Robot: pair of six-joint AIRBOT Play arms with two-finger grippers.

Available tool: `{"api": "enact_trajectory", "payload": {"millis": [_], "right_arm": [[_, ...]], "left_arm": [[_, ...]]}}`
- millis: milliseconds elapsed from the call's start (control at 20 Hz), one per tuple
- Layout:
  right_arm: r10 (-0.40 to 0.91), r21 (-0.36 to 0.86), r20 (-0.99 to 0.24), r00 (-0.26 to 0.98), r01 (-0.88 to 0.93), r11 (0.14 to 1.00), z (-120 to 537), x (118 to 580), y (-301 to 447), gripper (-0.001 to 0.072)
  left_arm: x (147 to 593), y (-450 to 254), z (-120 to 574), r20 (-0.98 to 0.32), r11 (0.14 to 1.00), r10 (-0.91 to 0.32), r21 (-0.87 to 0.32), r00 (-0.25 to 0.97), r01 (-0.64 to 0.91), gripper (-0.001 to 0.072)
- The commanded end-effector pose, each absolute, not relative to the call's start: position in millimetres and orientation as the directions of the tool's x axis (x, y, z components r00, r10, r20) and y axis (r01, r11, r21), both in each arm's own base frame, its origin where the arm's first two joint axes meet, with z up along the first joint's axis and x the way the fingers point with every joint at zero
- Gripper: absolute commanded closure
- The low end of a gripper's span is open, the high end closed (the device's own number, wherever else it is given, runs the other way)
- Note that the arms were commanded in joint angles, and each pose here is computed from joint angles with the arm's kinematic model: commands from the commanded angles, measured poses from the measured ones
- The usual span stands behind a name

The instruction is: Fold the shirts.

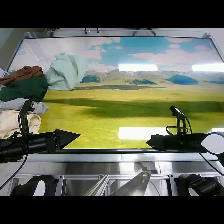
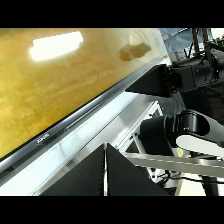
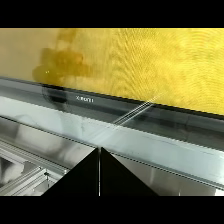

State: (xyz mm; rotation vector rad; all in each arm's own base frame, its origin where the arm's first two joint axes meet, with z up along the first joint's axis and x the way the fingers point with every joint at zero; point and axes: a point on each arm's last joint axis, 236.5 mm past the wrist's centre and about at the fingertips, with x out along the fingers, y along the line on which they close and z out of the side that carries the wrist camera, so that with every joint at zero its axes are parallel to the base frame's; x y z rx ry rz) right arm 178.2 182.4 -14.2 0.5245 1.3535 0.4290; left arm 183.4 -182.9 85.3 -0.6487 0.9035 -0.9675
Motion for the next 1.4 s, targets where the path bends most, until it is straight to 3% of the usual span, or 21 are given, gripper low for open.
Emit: {"api": "enact_trajectory", "payload": {"millis": [0,700,1350], "right_arm": [[0.574,0.584,-0.801,0.168,0.009,0.812,-15.0,177.4,182.2,0.0694],[0.581,0.594,-0.791,0.194,0.013,0.805,-12.9,183.3,183.7,0.0694],[0.441,0.445,-0.868,0.228,-0.038,0.895,-31.5,191.7,150.8,0.0693]], "left_arm": [[183.3,-183.1,85.2,-0.348,0.435,-0.897,-0.802,0.272,0.409,0.0688],[183.7,-183.0,85.5,-0.348,0.436,-0.897,-0.801,0.273,0.41,0.0688],[241.2,-154.2,81.6,-0.365,0.577,-0.775,-0.742,0.516,0.342,0.0686]]}}
